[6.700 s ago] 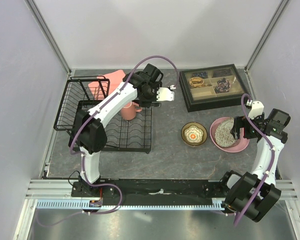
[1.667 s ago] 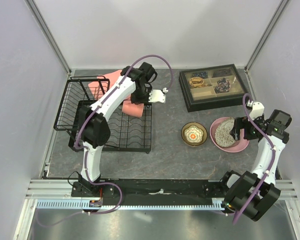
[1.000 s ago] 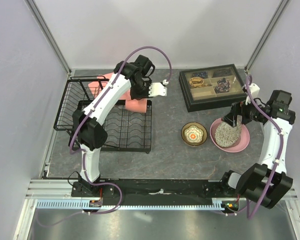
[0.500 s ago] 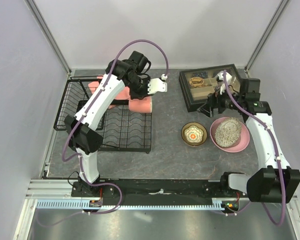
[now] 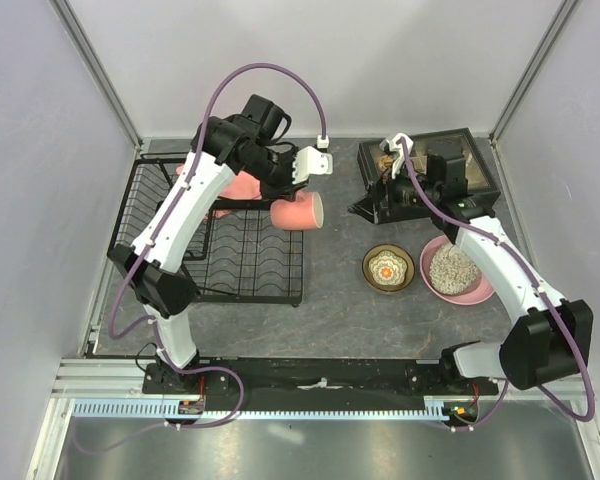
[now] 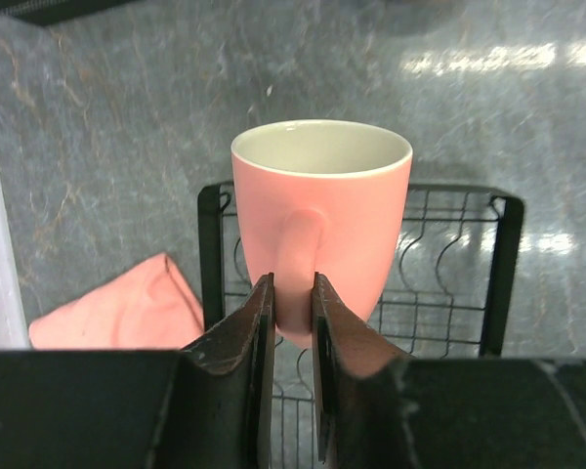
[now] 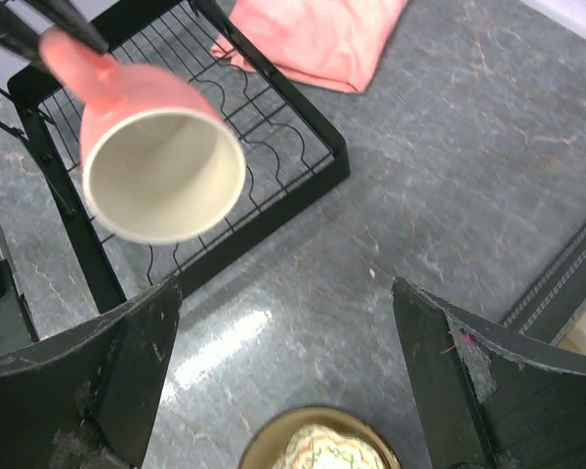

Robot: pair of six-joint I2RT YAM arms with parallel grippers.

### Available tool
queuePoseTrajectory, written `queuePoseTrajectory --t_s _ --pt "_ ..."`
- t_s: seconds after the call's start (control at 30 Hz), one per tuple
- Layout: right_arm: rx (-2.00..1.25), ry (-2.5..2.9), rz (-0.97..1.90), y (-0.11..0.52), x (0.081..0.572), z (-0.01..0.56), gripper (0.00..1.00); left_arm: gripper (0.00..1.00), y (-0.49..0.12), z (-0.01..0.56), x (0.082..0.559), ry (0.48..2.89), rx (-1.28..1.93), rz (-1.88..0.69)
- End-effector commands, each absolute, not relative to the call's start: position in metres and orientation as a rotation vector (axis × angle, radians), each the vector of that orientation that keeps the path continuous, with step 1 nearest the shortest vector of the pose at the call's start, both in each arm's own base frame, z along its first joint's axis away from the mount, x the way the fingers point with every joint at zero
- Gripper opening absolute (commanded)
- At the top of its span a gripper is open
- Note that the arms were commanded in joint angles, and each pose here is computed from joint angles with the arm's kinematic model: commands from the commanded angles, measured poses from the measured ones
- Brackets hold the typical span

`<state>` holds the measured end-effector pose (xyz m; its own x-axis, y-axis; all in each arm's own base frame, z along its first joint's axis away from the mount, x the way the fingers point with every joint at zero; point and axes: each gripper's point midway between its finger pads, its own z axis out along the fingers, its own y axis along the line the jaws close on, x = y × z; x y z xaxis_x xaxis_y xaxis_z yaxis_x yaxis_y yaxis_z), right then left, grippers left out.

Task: Unload the mixed dishes from the dish rack
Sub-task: Place the cup at the center of the board.

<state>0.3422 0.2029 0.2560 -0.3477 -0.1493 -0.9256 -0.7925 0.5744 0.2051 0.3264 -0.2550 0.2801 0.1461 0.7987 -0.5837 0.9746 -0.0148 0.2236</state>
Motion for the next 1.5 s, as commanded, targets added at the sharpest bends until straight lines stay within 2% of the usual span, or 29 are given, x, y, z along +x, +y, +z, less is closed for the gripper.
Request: queuePoseTrajectory --t_s 0.0,0.73,1.1,1.23,1.27,1.33,1.37,1.47 --pt "-0.759 1.744 0.816 0.216 0.358 0.274 0.96 0.02 -0.264 0.335 0.298 1.562 1.752 -0.519" --pt "-0.884 1.729 0.904 0.278 0.341 0.265 0.9 0.02 -0.273 0.337 0.28 1.53 1.722 -0.644" --pt "-0.96 1.711 0.956 0.306 0.33 0.254 0.74 0.01 -0.274 0.347 0.271 1.491 1.699 -0.675" --pt "-0.978 1.717 0.966 0.31 0.327 0.25 0.59 0.02 -0.275 0.345 0.27 1.495 1.698 -0.688" --pt "-0.981 1.725 0.972 0.31 0.326 0.249 0.5 0.02 -0.275 0.346 0.27 1.492 1.697 -0.687" --pt "-0.992 1.727 0.972 0.31 0.325 0.249 0.41 0.02 -0.275 0.344 0.27 1.496 1.7 -0.689" --pt "-0.995 1.733 0.972 0.309 0.324 0.248 0.32 0.02 -0.275 0.344 0.27 1.496 1.699 -0.687" --pt "-1.004 1.738 0.962 0.308 0.324 0.247 0.17 0.01 -0.275 0.341 0.272 1.503 1.699 -0.679"
